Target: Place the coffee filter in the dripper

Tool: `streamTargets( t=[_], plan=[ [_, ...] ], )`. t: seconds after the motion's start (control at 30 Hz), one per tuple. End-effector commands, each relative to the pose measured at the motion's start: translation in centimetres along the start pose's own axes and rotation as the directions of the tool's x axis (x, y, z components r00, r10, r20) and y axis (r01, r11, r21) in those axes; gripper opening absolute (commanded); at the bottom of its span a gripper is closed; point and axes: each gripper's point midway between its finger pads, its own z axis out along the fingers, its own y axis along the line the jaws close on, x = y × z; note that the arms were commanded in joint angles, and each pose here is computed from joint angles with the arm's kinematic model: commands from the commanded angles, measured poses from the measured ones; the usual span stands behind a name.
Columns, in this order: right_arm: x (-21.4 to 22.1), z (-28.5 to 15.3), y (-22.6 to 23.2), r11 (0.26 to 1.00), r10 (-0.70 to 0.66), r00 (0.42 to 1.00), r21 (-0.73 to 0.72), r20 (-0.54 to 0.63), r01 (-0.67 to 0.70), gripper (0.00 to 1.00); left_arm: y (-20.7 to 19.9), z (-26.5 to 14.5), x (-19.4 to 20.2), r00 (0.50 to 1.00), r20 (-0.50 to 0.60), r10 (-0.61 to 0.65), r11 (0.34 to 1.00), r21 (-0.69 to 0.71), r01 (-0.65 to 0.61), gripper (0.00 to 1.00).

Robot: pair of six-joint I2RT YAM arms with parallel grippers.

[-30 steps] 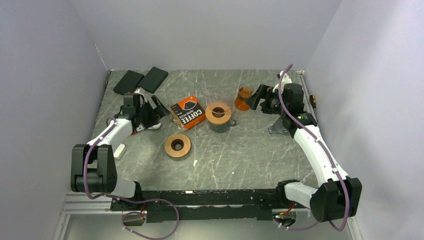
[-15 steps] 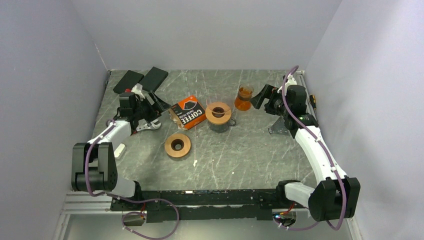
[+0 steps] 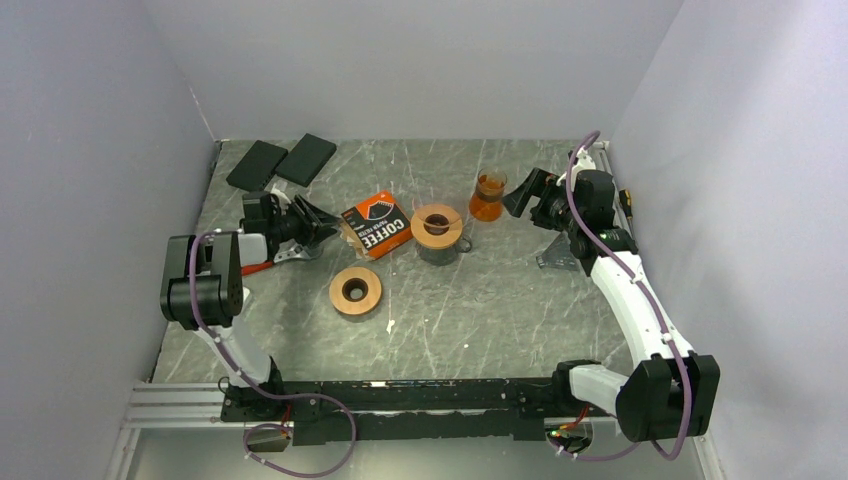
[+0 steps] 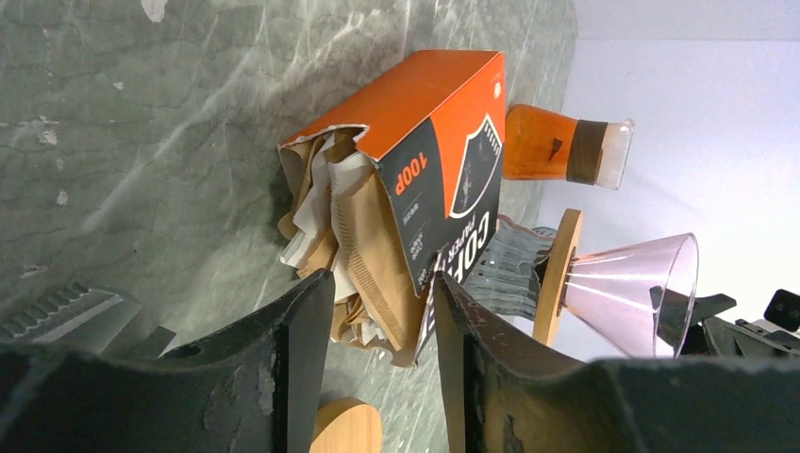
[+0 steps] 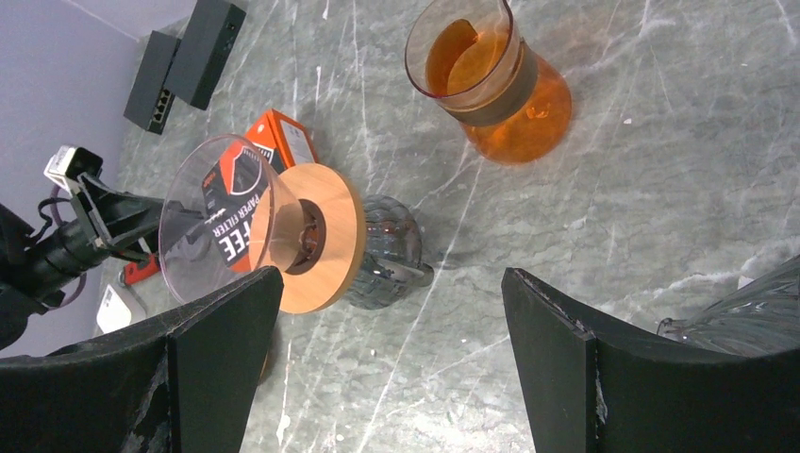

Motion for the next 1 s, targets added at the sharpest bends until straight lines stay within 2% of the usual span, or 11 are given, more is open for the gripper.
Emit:
streamTargets(
  t=[0.0, 0.1, 0.4, 0.77, 0.97],
  plan=[
    [-1.1, -0.1, 0.5, 1.000, -0.002, 1.000, -0.021, 0.029, 0.003, 0.91, -1.4, 0.5, -1.0, 0.999, 0.004, 0.038, 0.997, 0.068, -0.038, 0.47],
    [-0.9, -0.1, 0.3, 1.000, -0.004, 1.000, -0.014, 0.030, 0.004, 0.91, -1.1, 0.9, -1.1, 0.999, 0.001, 0.034, 0.997, 0.076, -0.034, 0.40],
    [-0.7, -0.1, -0.1, 1.000, 0.001, 1.000, -0.004, 0.024, -0.001, 0.91, -0.1, 1.7, -1.6, 0.999, 0.015, 0.031, 0.998, 0.056, -0.032, 0.40],
    [-0.6, -0.3, -0.3, 1.000, -0.003, 1.000, 0.004, 0.023, 0.003, 0.91, 0.8, 2.6, -1.5, 1.000, 0.009, 0.020, 0.997, 0.078, -0.020, 0.26],
    [-0.3, -0.2, -0.5, 1.000, -0.001, 1.000, 0.006, 0.018, 0.001, 0.91, 0.7, 2.7, -1.3, 1.000, -0.002, 0.019, 0.994, 0.103, -0.018, 0.01]
  ],
)
